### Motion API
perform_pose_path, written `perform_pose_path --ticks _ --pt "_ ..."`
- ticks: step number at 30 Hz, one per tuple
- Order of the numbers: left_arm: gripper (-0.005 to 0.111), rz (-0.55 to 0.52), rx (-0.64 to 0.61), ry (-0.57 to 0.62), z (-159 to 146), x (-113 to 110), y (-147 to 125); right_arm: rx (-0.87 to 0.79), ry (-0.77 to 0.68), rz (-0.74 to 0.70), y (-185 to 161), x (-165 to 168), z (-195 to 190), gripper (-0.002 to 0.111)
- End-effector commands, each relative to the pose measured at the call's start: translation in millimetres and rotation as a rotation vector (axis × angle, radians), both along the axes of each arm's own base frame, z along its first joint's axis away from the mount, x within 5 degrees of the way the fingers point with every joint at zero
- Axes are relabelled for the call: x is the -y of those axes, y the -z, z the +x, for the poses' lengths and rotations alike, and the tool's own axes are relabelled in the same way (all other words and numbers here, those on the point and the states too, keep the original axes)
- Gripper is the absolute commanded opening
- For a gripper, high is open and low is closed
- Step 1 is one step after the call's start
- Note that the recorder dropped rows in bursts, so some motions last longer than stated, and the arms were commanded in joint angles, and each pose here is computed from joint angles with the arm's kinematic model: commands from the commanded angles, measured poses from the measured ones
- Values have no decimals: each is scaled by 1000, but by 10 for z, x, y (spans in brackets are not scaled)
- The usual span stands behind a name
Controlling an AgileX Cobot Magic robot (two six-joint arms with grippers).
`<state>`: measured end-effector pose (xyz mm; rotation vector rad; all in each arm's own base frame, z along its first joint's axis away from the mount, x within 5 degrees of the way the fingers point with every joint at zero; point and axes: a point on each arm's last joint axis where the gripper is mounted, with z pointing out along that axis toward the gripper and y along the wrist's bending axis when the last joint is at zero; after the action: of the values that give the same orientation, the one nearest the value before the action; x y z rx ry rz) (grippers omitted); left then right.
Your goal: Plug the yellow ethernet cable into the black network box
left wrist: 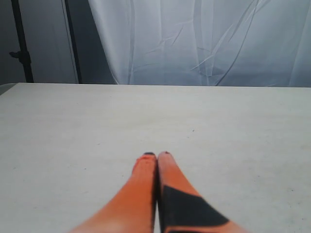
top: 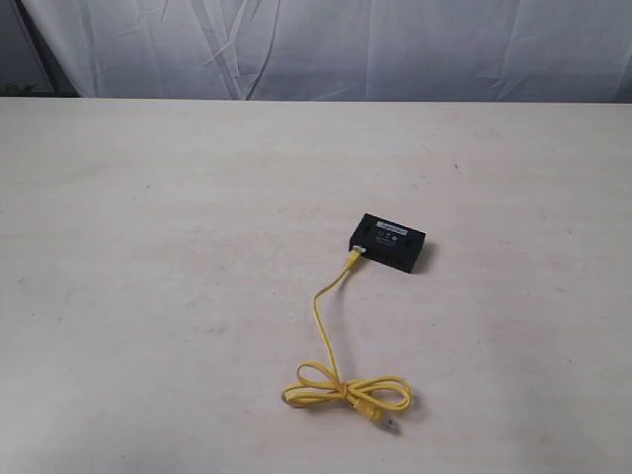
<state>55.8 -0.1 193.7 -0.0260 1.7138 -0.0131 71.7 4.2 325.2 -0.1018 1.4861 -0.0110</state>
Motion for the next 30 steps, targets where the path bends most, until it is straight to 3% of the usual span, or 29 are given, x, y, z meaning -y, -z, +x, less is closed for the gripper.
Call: perform_pose_path --ticks 1,16,30 --pt "0 -1 -1 -2 -3 -1 16 -25 8 -4 31 6 -2 -1" --pt "0 1 -1 -2 -3 -1 16 -210 -8 68 1255 -2 -112 -1" --pt "0 1 -1 -2 -3 -1 16 -287 -5 31 1383 3 -172 -1"
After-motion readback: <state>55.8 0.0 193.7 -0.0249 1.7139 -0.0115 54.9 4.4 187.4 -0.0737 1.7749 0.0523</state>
